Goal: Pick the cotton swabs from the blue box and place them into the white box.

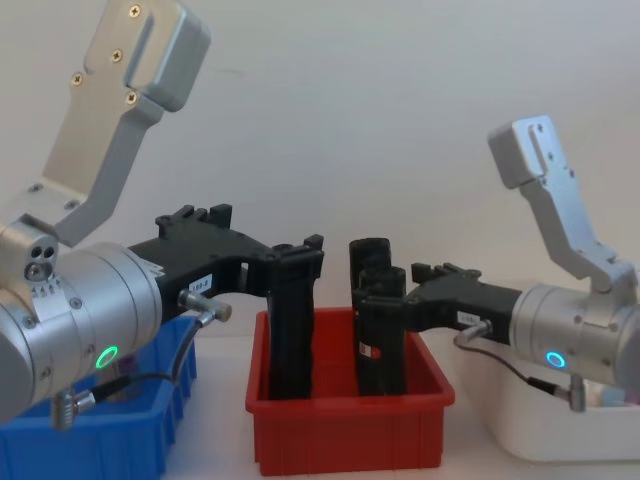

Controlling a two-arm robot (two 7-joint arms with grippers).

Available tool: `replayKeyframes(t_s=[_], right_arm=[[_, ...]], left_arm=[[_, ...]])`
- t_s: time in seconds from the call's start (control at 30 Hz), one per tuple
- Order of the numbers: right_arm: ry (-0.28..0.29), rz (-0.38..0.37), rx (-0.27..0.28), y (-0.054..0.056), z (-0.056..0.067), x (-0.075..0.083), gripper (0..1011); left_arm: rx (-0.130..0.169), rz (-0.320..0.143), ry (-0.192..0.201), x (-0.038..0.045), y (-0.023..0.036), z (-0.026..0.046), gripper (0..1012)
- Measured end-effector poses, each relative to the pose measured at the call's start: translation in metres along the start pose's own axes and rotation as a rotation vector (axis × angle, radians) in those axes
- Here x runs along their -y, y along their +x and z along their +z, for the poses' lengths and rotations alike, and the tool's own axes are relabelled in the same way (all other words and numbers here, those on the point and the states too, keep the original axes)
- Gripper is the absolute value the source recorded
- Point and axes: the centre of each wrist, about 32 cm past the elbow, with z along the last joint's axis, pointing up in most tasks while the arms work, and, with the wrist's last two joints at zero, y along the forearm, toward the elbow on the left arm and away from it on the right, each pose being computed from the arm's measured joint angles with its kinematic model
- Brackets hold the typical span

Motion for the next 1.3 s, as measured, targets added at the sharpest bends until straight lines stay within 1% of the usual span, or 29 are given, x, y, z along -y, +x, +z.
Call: replayKeyframes(t_s=[0.17, 0.23, 0.33, 0.4, 0.53, 0.63, 0.67, 0.83, 1.07, 1.1, 1.17, 1.2, 1.23, 1.3], right_arm=[[-0.009, 0.022, -0.007, 0.002, -0.003, -0.010, 996], [-0.013, 0.032, -0.012, 0.003, -0.005, -0.014, 972], [-0.016, 0.046, -0.017, 0.003, -0.006, -0.019, 888], [-0.018, 0.055, -0.022, 0.004, -0.007, -0.022, 862], [-0.021, 0.065, -0.029, 0.004, -0.008, -0.026, 712], [-0.021, 0.070, -0.034, 0.004, -0.009, -0.028, 650], [-0.019, 0.072, -0.035, 0.005, -0.009, -0.029, 594], [-0.009, 0.073, -0.040, 0.005, -0.007, -0.030, 534], [0.039, 0.064, -0.044, 0.005, 0.003, -0.028, 494], [0.056, 0.059, -0.043, 0.005, 0.006, -0.026, 486], [0.069, 0.053, -0.043, 0.005, 0.010, -0.024, 477], [0.090, 0.046, -0.039, 0.004, 0.015, -0.022, 466], [0.093, 0.042, -0.041, 0.004, 0.016, -0.021, 464], [0.122, 0.027, -0.036, 0.003, 0.024, -0.017, 452]], left_arm=[[0.000, 0.000, 0.000, 0.0000, 0.0000, 0.0000, 1003], [0.000, 0.000, 0.000, 0.0000, 0.0000, 0.0000, 1003], [0.000, 0.000, 0.000, 0.0000, 0.0000, 0.0000, 1003], [0.000, 0.000, 0.000, 0.0000, 0.0000, 0.0000, 1003], [0.000, 0.000, 0.000, 0.0000, 0.0000, 0.0000, 1003], [0.000, 0.000, 0.000, 0.0000, 0.0000, 0.0000, 1003], [0.000, 0.000, 0.000, 0.0000, 0.0000, 0.0000, 1003], [0.000, 0.000, 0.000, 0.0000, 0.0000, 0.0000, 1003], [0.000, 0.000, 0.000, 0.0000, 0.0000, 0.0000, 1003], [0.000, 0.000, 0.000, 0.0000, 0.0000, 0.0000, 1003], [0.000, 0.000, 0.000, 0.0000, 0.0000, 0.0000, 1003], [0.000, 0.000, 0.000, 0.0000, 0.0000, 0.0000, 1003], [0.000, 0.000, 0.000, 0.0000, 0.0000, 0.0000, 1003], [0.000, 0.000, 0.000, 0.0000, 0.0000, 0.0000, 1003]])
